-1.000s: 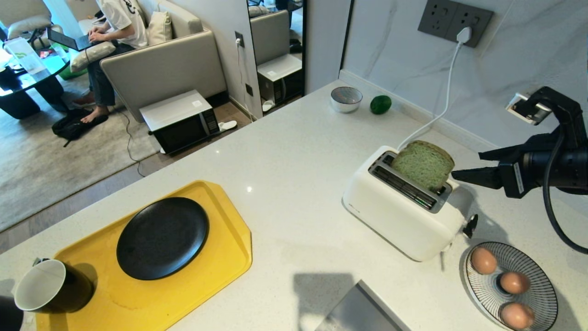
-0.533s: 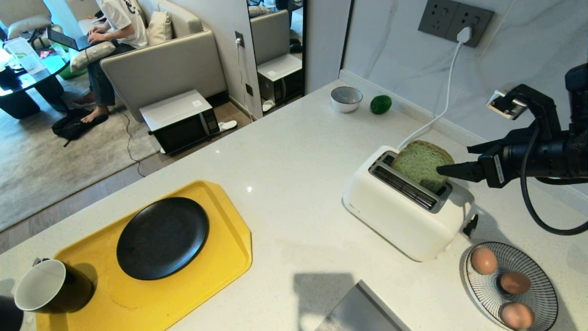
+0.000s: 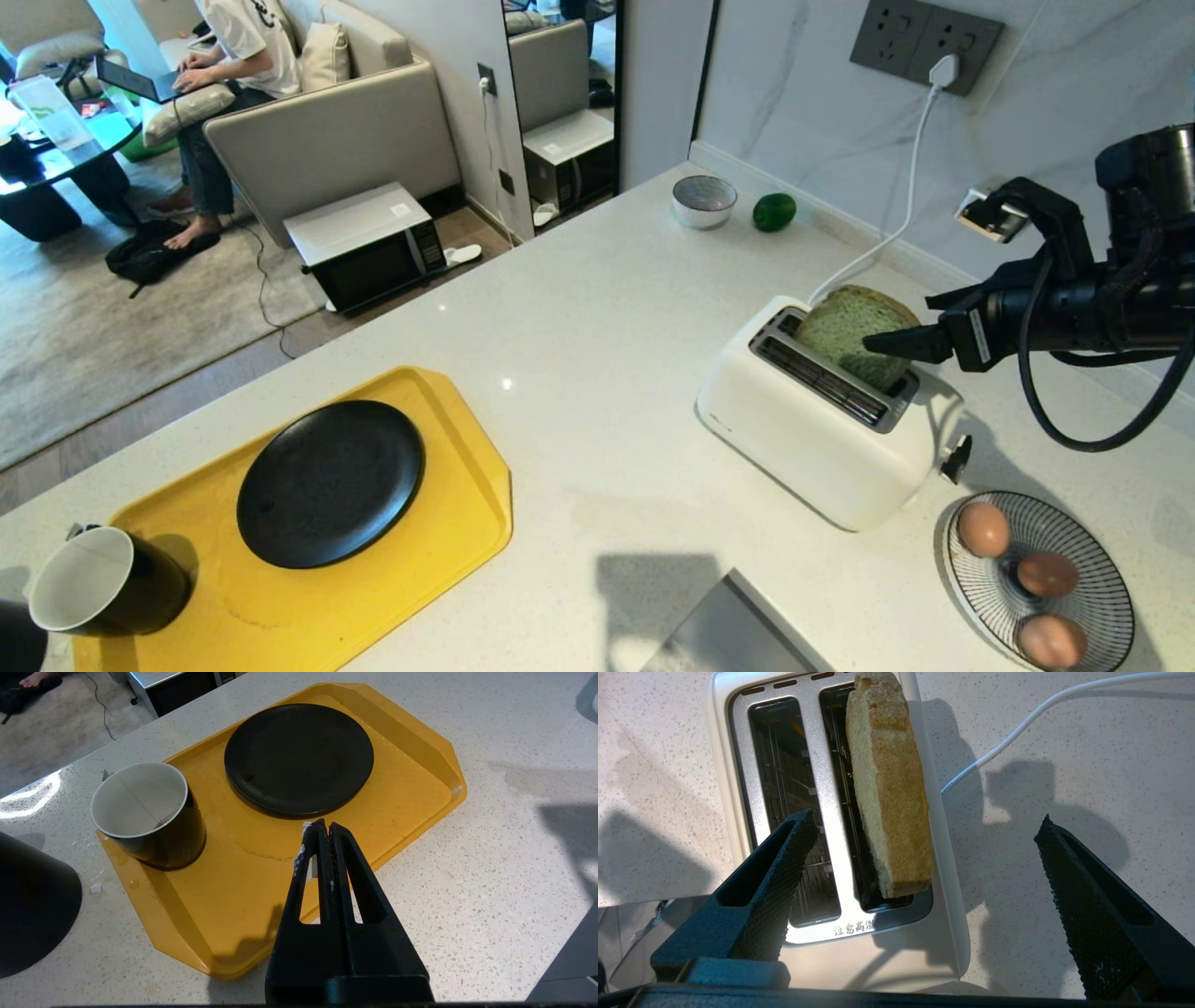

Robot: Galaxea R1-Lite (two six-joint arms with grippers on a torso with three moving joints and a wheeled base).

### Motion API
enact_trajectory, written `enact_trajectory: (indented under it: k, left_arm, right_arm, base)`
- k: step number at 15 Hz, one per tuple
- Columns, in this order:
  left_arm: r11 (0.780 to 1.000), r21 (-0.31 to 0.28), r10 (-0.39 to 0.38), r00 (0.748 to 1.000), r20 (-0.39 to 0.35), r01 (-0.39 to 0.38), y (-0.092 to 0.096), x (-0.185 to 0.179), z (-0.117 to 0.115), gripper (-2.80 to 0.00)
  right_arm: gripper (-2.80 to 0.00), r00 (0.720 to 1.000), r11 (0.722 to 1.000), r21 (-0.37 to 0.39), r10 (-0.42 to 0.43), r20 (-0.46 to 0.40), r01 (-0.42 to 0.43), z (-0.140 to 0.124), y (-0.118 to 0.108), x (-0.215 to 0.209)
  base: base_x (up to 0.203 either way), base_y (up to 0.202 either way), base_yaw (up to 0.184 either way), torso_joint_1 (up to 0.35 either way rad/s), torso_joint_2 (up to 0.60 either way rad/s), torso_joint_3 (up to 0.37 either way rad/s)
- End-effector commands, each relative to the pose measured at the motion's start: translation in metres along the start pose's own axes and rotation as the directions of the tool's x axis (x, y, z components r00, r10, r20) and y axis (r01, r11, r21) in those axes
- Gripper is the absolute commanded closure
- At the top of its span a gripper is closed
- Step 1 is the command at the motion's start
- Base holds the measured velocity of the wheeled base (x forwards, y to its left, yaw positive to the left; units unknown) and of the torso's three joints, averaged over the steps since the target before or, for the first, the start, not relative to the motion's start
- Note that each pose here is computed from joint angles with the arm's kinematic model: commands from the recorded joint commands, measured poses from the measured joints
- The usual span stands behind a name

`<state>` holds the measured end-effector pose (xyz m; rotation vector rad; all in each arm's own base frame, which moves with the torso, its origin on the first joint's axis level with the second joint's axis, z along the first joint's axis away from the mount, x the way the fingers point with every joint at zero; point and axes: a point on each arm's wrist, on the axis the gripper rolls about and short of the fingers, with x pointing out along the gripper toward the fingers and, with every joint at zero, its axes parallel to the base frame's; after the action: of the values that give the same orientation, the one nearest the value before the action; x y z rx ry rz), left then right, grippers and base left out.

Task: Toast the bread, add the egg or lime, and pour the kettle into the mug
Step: Put the baked bread on a plate

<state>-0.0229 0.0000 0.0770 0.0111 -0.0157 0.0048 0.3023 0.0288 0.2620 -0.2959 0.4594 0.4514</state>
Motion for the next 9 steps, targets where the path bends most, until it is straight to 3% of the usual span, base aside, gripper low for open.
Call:
enact_trajectory:
  k: [1, 2, 3, 9]
  left_arm:
    - [1.000, 0.000, 0.000, 1.000, 0.000, 0.000, 0.0000, 0.0001, 0.0001, 0.00]
    - [1.000, 0.000, 0.000, 1.000, 0.000, 0.000, 0.0000, 0.0001, 0.0001, 0.00]
    - [1.000, 0.000, 0.000, 1.000, 0.000, 0.000, 0.0000, 0.0001, 0.0001, 0.00]
    - [1.000, 0.000, 0.000, 1.000, 0.000, 0.000, 0.0000, 0.0001, 0.0001, 0.00]
  right_arm:
    - [-2.80, 1.000, 1.000, 0.001, 0.009, -0.011, -0.009, -0.0008, -0.0002, 0.0065]
    - [-2.80, 1.000, 1.000, 0.000, 0.008, -0.008, -0.008, 0.0001, -0.0006, 0.0067]
    - [0.00, 1.000, 1.000, 0.000, 0.007, -0.006, -0.007, 0.0010, -0.0010, 0.0068]
    - [0.00, 0.999, 0.999, -0.014, 0.034, -0.008, -0.035, 0.0029, 0.0071, 0.0124]
  base:
    - [0.000, 0.000, 0.000, 0.000, 0.00, 0.000]
    - [0.000, 0.000, 0.000, 0.000, 0.00, 0.000]
    - [0.000, 0.000, 0.000, 0.000, 0.00, 0.000]
    - [0.000, 0.000, 0.000, 0.000, 0.00, 0.000]
